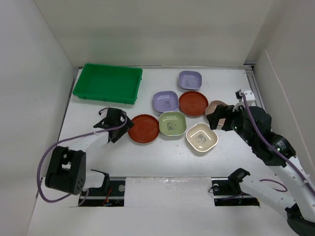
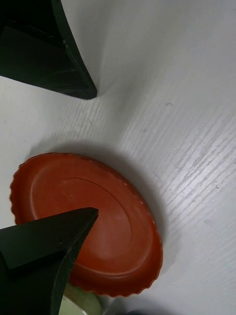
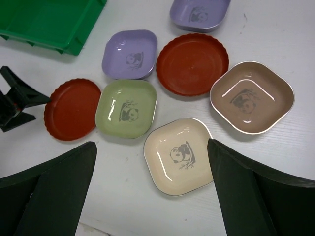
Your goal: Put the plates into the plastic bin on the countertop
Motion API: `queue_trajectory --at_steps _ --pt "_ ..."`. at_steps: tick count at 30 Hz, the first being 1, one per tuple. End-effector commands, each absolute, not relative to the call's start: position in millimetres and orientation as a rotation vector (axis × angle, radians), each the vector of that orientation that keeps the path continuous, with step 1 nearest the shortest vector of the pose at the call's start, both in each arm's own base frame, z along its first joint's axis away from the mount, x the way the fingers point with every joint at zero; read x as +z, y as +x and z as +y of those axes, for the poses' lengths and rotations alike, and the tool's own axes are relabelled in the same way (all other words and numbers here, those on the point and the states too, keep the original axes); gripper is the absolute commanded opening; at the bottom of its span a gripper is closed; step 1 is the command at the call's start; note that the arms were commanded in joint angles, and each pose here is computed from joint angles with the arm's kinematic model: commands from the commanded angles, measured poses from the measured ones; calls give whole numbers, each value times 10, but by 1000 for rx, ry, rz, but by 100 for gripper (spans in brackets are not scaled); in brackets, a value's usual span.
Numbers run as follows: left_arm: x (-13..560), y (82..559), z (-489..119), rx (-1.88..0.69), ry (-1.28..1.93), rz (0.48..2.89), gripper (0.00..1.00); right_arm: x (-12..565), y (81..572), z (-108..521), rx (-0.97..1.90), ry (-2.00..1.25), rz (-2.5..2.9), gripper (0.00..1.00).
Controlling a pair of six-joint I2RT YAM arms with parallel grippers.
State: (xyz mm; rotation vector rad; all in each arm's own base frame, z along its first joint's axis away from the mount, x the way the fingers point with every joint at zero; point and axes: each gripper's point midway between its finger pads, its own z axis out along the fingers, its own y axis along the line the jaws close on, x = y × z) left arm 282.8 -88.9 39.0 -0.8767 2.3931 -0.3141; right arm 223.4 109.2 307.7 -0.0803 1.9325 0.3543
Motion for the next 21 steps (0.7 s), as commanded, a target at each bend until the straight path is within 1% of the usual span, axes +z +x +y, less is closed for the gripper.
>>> queue_trajectory --at_steps 1,2,3,4,6,7,9,10,11,12,14,16,19,20,21 --pt "358 3037 -921 -305 -864 2336 92 3214 2211 1178 417 -113 1866 100" --pt "299 3008 -963 -297 -850 2361 90 3235 2195 1167 421 -111 1857 100" --pt "253 2995 -959 -286 -853 2375 85 3196 2198 1169 417 -113 1865 100" --pt "177 2972 -952 -268 -858 2397 83 3216 2182 1159 421 -111 1857 100" --pt "180 2958 -927 -202 -855 2384 77 3217 2190 1142 411 -103 1856 100" --pt "181 2963 -909 -190 -857 2378 69 3217 2190 1142 411 -103 1856 100" --pt "156 2925 -846 -144 -864 2383 59 3241 2172 1129 416 -100 1845 100" --pt "157 2927 -849 -147 -875 2379 51 3241 2172 1129 416 -100 1845 100" --pt "107 2877 -832 -125 -878 2403 46 3261 2156 1118 420 -98 1837 100" --pt "57 2840 -796 -89 -871 2422 35 3262 2156 1118 420 -98 1837 100" --pt "59 2851 -783 -72 -873 2424 24 3283 2163 1123 424 -96 1828 100" --pt "51 2847 -779 -59 -860 2437 17 3303 2147 1112 427 -94 1820 100" --pt "32 2800 -745 -31 -863 2450 10 3284 2127 1122 442 -92 1822 100" --pt "24 2780 -738 -24 -863 2458 0 3307 2108 1109 446 -90 1812 100" --pt "55 2804 -746 -26 -863 2456 0 3329 2115 1113 450 -88 1803 100"
